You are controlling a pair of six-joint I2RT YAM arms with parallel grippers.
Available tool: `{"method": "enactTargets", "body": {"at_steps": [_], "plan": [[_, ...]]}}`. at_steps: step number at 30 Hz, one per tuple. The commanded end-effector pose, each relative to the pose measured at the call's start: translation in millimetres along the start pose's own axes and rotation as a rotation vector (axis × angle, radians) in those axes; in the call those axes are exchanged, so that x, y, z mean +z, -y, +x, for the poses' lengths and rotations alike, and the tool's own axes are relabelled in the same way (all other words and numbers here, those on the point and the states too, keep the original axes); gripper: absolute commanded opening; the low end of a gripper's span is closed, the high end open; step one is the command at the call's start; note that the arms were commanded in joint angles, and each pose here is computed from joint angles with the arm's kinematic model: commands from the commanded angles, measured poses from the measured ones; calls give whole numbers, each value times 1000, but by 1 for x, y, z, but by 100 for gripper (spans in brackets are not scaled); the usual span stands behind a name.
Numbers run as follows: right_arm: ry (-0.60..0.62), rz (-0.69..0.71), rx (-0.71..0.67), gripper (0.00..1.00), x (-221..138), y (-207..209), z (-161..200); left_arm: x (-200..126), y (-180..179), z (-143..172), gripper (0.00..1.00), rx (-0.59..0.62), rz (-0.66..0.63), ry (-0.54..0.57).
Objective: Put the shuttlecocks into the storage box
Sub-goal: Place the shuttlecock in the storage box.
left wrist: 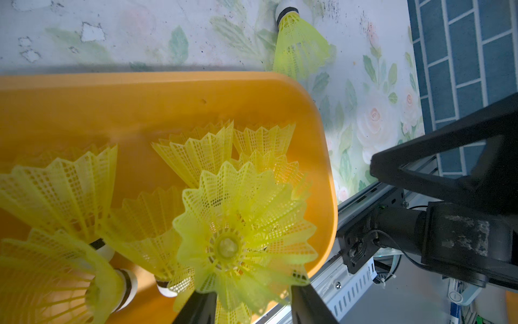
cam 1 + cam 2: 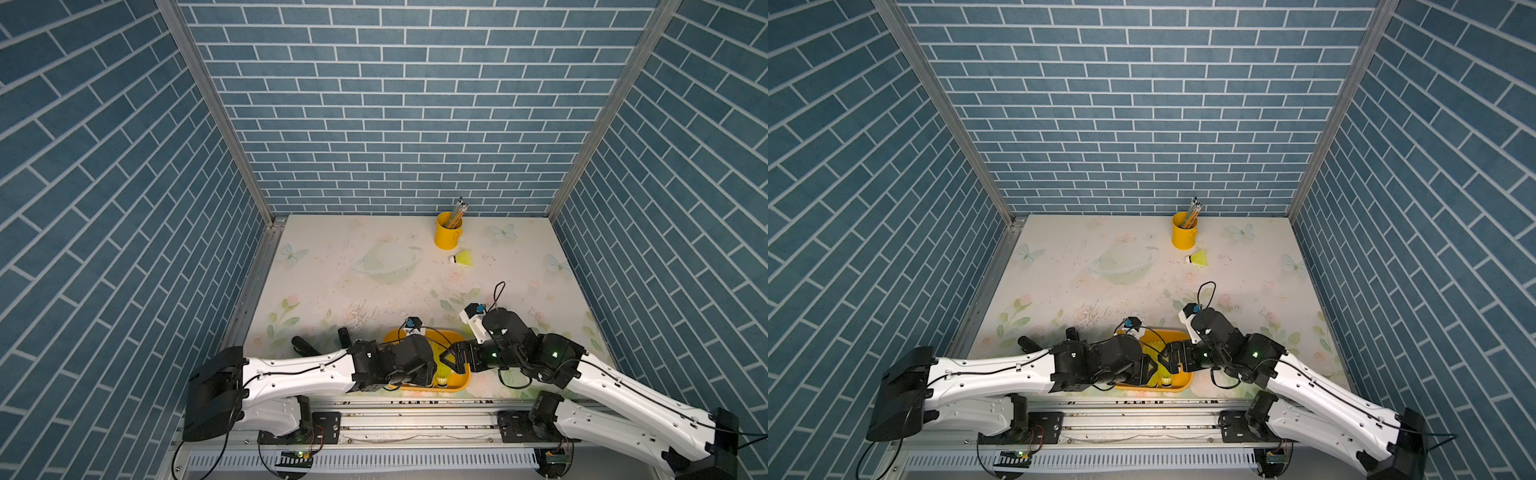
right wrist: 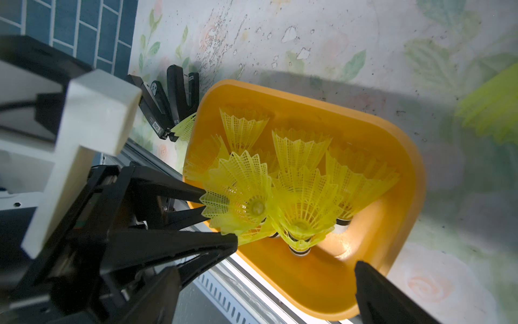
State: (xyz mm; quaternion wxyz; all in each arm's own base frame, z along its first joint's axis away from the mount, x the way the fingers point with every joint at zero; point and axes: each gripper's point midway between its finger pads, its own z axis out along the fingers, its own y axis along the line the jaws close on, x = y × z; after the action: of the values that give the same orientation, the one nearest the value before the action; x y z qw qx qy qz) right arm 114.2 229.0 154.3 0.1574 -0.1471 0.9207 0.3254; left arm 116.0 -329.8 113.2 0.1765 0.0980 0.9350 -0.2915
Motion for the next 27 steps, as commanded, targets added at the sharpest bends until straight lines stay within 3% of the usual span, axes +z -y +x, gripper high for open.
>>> {"method": "enactTargets", "body": {"at_steps": [1, 7, 15, 27], "plan": [[20, 34, 0, 100, -7, 2, -5, 1, -9, 6, 49, 11, -40, -32], [19, 40, 0, 100, -6, 2, -6, -4, -15, 10, 49, -6, -47, -43], [37, 67, -3, 100, -7, 3, -13, -12, -19, 15, 58, -9, -58, -68], [122, 158, 46, 99, -17, 13, -37, -21, -8, 0, 65, 7, -49, -27]]}}
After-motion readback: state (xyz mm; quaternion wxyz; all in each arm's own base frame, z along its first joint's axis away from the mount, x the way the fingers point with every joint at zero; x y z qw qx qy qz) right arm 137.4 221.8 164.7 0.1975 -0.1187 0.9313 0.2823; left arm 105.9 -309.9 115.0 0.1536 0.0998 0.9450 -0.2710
